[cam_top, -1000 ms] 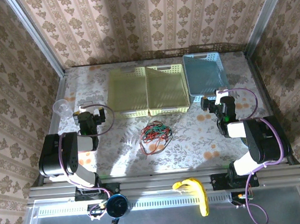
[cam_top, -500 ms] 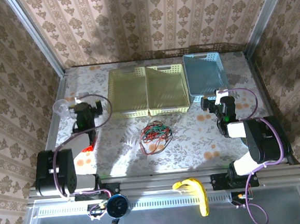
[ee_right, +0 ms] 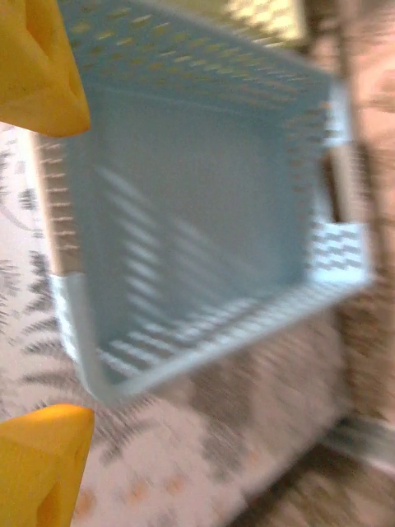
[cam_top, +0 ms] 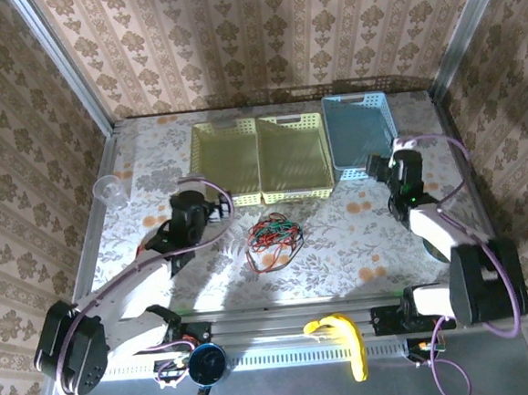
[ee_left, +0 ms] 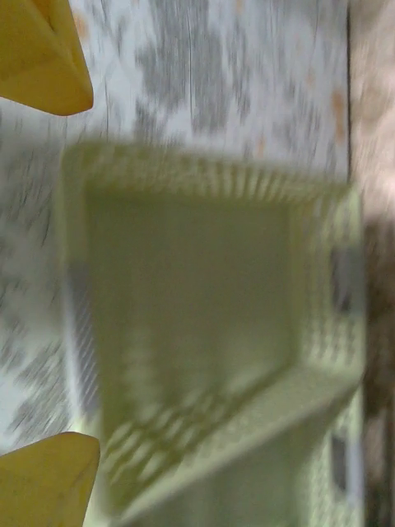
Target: Untangle the cables
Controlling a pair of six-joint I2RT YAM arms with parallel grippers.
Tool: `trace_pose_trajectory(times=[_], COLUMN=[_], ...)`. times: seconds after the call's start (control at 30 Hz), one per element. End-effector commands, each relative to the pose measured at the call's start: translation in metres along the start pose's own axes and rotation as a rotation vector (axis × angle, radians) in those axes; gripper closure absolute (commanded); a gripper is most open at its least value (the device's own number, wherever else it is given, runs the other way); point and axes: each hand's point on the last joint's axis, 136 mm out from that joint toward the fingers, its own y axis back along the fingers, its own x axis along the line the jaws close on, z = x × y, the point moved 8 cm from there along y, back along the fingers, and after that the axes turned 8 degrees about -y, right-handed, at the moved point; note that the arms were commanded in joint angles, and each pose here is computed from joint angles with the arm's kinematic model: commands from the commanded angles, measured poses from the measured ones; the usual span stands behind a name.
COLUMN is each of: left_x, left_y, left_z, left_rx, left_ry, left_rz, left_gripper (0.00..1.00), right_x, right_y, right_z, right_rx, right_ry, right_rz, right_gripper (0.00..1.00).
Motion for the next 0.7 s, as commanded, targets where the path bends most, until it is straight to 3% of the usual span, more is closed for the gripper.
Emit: trace_pose_trajectory(times=[0.0,0.13,0.3,0.47,0.57,0.67], left_x=[-0.037,-0.071,-0.093,-0.105,-0.108,-0.111], left_y=[0.005,0.011,0.005,-0.004,-0.01,-0.016], left_z=[-0.014,-0.025,-0.039,-0.048,-0.052,-0.054], left_rx=[0.1,0.157,0.227,0.261,0.27,0.275], left_ry=[-0.106,-0.242,-0.316,-0.353,-0.363,-0.374], left_rz=[-0.227,-0.445,-0.542,-0.559,-0.549,-0.548], left_gripper=[0.0,0.0,0.0,0.0,0.01,0.09], right_x=[0.005,0.062,0.12,0.137,0.142,0.149], right_y=[0.042,0.084,0.131,0.149,0.147,0.142], right_z=[-0.001,-0.038,-0.114,-0.16,-0.169,-0.17], right_rx=[0.129,0.347,0.714,0.967,1.001,0.99], right_ry=[-0.039,0.021,0.151,0.254,0.282,0.298], right_rz=[-0.076,0.213,0.585,0.675,0.677,0.686], right_gripper=[0.15,0.17,0.18,0.26,0.32,0.41])
